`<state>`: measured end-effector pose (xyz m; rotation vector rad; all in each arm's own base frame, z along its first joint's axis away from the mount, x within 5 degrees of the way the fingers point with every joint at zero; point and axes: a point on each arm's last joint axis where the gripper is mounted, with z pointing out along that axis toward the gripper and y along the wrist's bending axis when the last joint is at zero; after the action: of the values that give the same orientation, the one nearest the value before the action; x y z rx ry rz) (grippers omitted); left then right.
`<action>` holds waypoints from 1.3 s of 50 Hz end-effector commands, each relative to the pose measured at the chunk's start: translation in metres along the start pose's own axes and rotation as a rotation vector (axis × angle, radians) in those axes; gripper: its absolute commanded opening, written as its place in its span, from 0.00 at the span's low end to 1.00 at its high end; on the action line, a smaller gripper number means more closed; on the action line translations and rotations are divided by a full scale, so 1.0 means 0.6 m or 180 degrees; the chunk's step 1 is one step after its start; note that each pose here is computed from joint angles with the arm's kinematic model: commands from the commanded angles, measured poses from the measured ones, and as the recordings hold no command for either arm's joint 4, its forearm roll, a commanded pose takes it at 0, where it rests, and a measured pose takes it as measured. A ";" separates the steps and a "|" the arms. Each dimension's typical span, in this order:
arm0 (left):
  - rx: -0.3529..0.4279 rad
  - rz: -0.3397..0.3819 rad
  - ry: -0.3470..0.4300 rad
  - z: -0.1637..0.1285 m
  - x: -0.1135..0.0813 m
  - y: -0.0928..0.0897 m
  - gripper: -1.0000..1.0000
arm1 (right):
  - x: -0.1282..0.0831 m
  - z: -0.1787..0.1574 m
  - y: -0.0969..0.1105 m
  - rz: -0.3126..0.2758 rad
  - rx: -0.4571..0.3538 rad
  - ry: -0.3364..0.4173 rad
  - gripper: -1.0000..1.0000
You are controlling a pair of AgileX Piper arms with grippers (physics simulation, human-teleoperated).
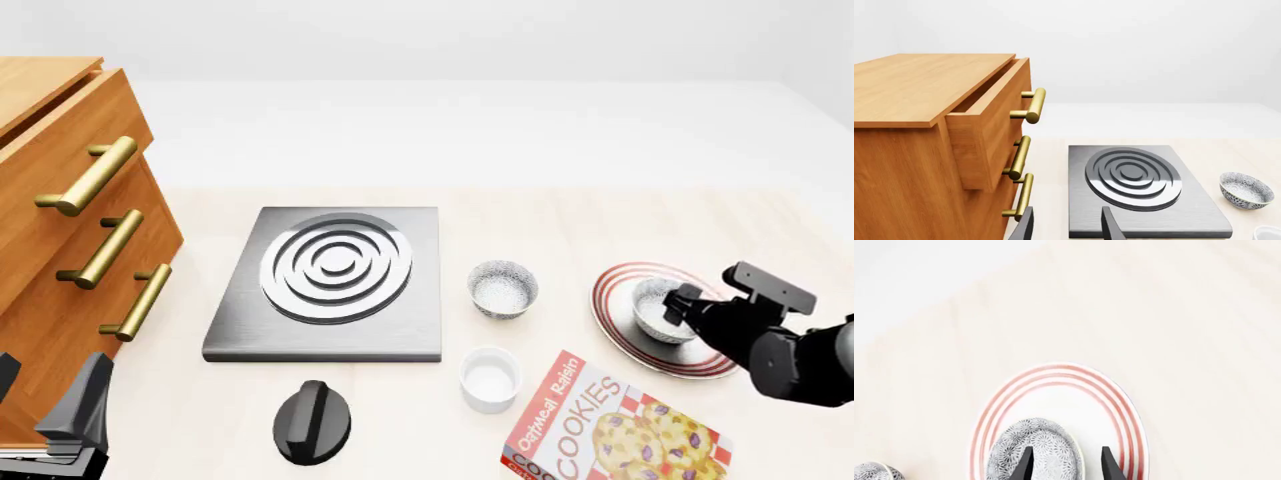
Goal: Pick the akita bowl next to the plate and place it on the plate.
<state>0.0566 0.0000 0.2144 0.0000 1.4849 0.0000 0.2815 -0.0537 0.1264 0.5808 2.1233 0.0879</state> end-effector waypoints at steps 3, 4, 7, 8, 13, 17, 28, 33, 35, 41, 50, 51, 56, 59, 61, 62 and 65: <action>0.0000 0.0000 0.0000 0.000 0.000 0.000 1.00 | -0.021 -0.016 0.004 0.0028 -0.0005 -0.0072 1.00; 0.0000 0.0000 0.0000 0.000 0.000 0.000 1.00 | -0.023 -0.017 0.004 0.0032 -0.0004 -0.0080 1.00; 0.0000 0.0000 0.0000 0.000 0.000 0.000 1.00 | -0.030 -0.025 0.004 0.0044 -0.0004 -0.0110 1.00; 0.0000 0.0000 0.0000 0.000 0.000 0.000 1.00 | -0.032 -0.028 0.004 0.0046 -0.0003 -0.0121 1.00; 0.0000 0.0000 0.0000 0.000 0.000 0.000 1.00 | -0.044 -0.043 0.006 0.0068 -0.0010 -0.0175 1.00; 0.0000 0.0000 0.0000 0.000 0.000 0.000 1.00 | -0.054 -0.059 0.010 0.0069 -0.0029 -0.0231 1.00; 0.0000 0.0000 0.0000 0.000 0.000 0.000 1.00 | -0.079 -0.116 0.012 -0.0089 -0.0075 -0.0538 1.00; 0.0000 0.0000 0.0000 0.000 0.000 0.000 1.00 | -0.084 -0.126 0.012 -0.0091 -0.0079 -0.0599 1.00; 0.0000 0.0000 0.0000 0.000 0.000 0.000 1.00 | -0.087 -0.135 0.011 -0.0111 -0.0079 -0.0653 1.00; 0.0000 0.0000 0.0000 0.000 0.000 0.000 1.00 | -0.092 -0.157 0.009 -0.0138 -0.0083 -0.0783 1.00; 0.0000 0.0000 0.0000 0.000 0.000 0.000 1.00 | -0.094 -0.189 0.003 -0.0183 -0.0079 -0.0996 1.00; 0.0000 0.0000 0.0000 0.000 0.000 0.000 1.00 | -0.093 -0.193 0.004 -0.0183 -0.0089 -0.1014 1.00; 0.0000 0.0000 0.0000 0.000 0.000 0.000 1.00 | -0.087 -0.214 0.003 -0.0221 -0.0116 -0.1130 1.00; 0.0000 0.0000 0.0000 0.000 0.000 0.000 1.00 | -0.082 -0.226 0.004 -0.0225 -0.0144 -0.1174 1.00; 0.0000 0.0000 0.0000 0.000 0.000 0.000 1.00 | -0.082 -0.239 0.005 -0.0244 -0.0161 -0.1247 1.00; 0.0000 0.0000 0.0000 0.000 0.000 0.000 1.00 | -0.082 -0.240 0.005 -0.0244 -0.0161 -0.1247 1.00; 0.0000 0.0000 0.0000 0.000 0.000 0.000 1.00 | -0.080 -0.254 0.007 -0.0257 -0.0193 -0.1309 1.00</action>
<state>0.0566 0.0000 0.2144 0.0000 1.4849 0.0000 0.2055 -0.0540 0.2428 0.4630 1.7956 -0.0062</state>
